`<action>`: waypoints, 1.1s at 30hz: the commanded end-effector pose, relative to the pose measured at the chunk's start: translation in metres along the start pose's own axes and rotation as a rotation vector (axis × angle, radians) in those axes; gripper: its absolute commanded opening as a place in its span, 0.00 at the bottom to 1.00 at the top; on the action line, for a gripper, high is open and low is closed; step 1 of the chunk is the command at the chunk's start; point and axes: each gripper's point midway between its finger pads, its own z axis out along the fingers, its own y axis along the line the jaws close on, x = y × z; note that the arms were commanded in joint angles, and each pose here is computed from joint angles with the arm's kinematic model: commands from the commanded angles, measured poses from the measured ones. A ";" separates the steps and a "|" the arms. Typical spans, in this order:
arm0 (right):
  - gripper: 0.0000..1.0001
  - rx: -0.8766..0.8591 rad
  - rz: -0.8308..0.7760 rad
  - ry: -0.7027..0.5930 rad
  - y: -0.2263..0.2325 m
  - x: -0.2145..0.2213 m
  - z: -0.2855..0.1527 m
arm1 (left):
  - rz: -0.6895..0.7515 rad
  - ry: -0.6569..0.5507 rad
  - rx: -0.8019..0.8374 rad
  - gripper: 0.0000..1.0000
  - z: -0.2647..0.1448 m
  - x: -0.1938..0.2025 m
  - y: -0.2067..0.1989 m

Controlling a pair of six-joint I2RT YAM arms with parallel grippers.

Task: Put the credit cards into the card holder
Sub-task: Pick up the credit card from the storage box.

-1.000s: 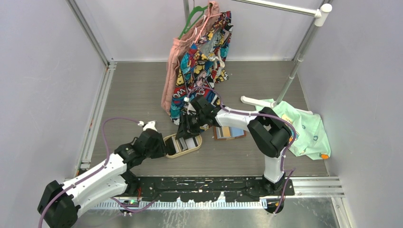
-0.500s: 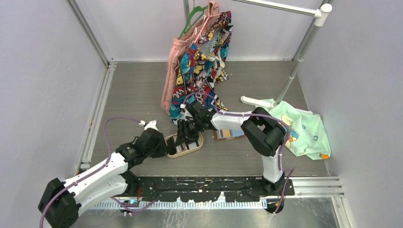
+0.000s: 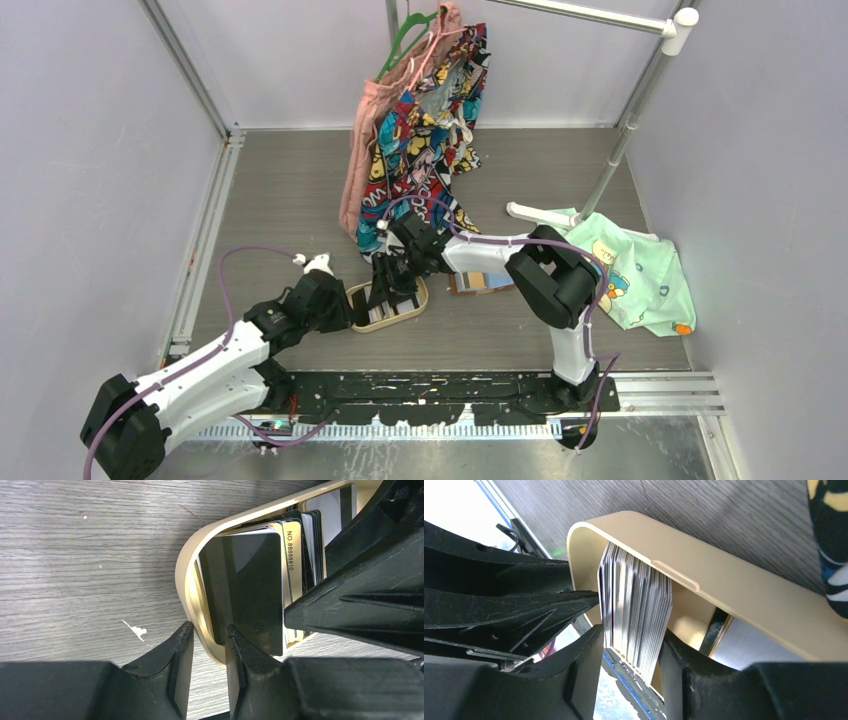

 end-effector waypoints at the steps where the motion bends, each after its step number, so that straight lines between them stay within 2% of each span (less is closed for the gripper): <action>1: 0.46 -0.114 -0.051 -0.048 0.031 -0.021 -0.021 | -0.020 -0.059 0.093 0.30 -0.003 -0.018 -0.023; 8: 0.44 -0.141 -0.043 -0.053 0.030 -0.027 -0.034 | -0.017 -0.062 0.084 0.30 -0.004 -0.019 -0.022; 16: 0.42 -0.086 -0.040 -0.062 0.012 -0.032 -0.043 | -0.011 -0.065 0.082 0.30 -0.005 -0.021 -0.022; 26: 0.28 -0.067 -0.036 -0.059 0.004 -0.034 -0.047 | -0.010 -0.063 0.081 0.30 -0.007 -0.020 -0.022; 30: 0.13 -0.030 -0.050 -0.070 -0.003 -0.036 -0.048 | -0.010 -0.069 0.080 0.30 -0.009 -0.021 -0.021; 33: 0.06 0.031 -0.084 -0.086 -0.012 -0.039 -0.051 | -0.010 -0.068 0.081 0.30 -0.010 -0.021 -0.021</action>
